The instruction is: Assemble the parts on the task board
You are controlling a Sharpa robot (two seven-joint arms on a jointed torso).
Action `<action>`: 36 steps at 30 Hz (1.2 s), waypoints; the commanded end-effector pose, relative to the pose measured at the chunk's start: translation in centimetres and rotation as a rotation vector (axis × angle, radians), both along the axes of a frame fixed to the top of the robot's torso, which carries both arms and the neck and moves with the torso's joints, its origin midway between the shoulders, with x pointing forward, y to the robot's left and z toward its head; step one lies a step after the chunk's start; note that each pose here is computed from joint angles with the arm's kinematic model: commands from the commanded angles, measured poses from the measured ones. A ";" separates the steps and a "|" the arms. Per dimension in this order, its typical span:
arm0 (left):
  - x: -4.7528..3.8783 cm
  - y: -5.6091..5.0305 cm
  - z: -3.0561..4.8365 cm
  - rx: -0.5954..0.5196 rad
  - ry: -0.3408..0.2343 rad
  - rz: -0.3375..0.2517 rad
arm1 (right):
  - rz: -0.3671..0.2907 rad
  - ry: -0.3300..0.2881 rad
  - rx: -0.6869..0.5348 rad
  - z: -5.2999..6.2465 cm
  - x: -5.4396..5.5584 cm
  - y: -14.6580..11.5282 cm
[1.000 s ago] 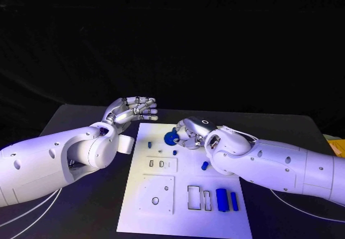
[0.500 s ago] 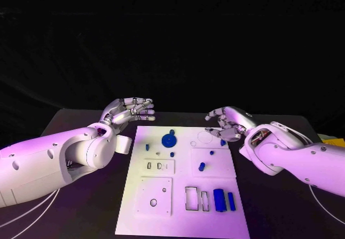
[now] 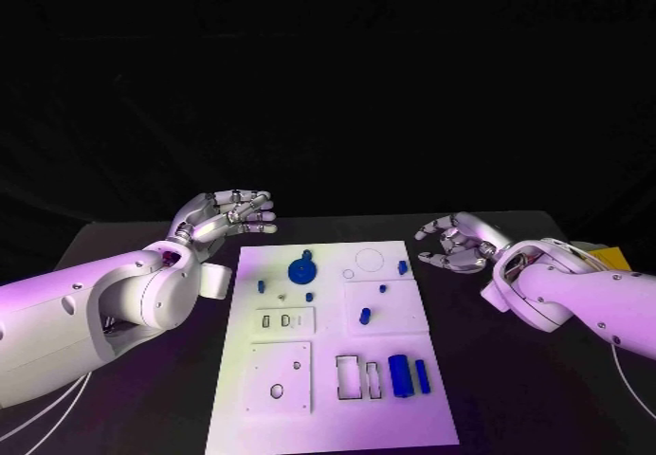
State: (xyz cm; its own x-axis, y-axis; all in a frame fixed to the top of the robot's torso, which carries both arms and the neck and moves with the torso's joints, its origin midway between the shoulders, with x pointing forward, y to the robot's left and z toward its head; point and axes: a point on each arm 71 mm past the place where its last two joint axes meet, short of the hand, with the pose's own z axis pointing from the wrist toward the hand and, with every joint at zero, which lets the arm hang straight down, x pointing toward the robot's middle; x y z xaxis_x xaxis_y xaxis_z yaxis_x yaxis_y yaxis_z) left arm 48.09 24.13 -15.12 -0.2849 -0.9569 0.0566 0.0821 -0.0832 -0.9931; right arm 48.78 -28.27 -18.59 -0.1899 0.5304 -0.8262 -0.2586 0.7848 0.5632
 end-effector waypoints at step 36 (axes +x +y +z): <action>0.09 0.1 -0.18 -0.010 -0.008 -0.011 | 0.080 0.067 -0.117 -4.0 0.9 2.7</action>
